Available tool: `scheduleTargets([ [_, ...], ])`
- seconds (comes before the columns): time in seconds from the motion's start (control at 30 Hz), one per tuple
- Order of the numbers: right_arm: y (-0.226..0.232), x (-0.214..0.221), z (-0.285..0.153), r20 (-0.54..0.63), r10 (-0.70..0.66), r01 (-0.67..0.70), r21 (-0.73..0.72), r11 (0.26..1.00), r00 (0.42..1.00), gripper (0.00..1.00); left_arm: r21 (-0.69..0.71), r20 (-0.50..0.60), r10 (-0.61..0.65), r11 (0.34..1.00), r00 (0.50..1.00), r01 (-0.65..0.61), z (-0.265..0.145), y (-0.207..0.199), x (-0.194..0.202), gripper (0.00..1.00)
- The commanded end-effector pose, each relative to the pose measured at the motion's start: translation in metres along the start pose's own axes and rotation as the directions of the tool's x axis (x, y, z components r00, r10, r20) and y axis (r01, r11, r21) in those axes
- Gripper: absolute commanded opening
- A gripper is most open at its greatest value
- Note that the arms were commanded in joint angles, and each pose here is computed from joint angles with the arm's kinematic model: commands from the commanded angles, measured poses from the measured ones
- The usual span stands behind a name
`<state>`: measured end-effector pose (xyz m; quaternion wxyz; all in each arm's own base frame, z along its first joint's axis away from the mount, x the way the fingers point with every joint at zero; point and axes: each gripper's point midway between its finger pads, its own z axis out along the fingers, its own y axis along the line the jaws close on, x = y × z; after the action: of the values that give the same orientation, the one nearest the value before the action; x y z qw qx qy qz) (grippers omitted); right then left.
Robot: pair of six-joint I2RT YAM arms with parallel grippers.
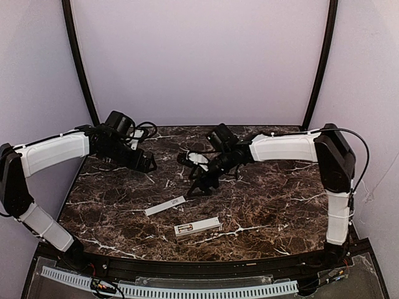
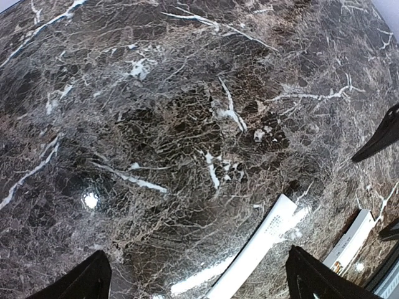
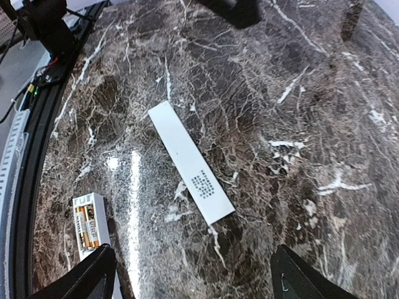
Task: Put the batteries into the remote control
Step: Move the right arm with the battery cover to the center of the board.
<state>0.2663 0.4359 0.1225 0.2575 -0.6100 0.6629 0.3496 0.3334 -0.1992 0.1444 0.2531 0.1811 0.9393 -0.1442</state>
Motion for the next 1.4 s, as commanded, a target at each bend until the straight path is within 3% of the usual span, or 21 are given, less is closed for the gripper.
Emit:
scheduleTargets([
  [0.0, 0.01, 0.021, 0.037, -0.185, -0.104, 0.1, -0.034, 0.994, 0.977, 0.84, 0.043, 0.08, -0.075, 0.996, 0.994, 0.072, -0.015, -0.001, -0.007, 0.99],
  [0.33, -0.002, 0.015, 0.095, -0.25, -0.181, 0.163, -0.09, 0.983, 0.951, 0.83, 0.058, 0.121, -0.089, 0.995, 0.989, 0.083, -0.025, 0.002, 0.002, 0.99],
  [0.7, 0.002, 0.053, 0.113, -0.396, -0.197, 0.156, -0.133, 0.979, 0.897, 0.63, 0.044, 0.152, -0.135, 0.991, 0.979, 0.13, -0.03, 0.011, -0.001, 0.99],
  [0.87, 0.008, 0.105, 0.11, -0.578, -0.207, 0.165, -0.124, 0.978, 0.79, 0.44, 0.041, 0.16, -0.14, 0.99, 0.977, 0.135, -0.032, 0.013, -0.001, 0.98],
  [1.0, 0.011, 0.131, 0.102, -0.66, -0.177, 0.157, -0.09, 0.984, 0.73, 0.26, 0.048, 0.162, -0.145, 0.989, 0.976, 0.139, -0.031, 0.013, -0.001, 0.99],
  [1.27, 0.02, 0.169, 0.061, -0.787, -0.081, 0.138, 0.006, 0.99, 0.612, 0.22, 0.077, 0.169, -0.155, 0.987, 0.973, 0.144, -0.032, 0.01, -0.002, 0.99],
  [1.37, 0.034, 0.183, 0.049, -0.797, -0.048, 0.095, 0.012, 0.995, 0.602, 0.28, 0.089, 0.161, -0.161, 0.985, 0.974, 0.148, -0.03, 0.008, 0.001, 0.99],
])
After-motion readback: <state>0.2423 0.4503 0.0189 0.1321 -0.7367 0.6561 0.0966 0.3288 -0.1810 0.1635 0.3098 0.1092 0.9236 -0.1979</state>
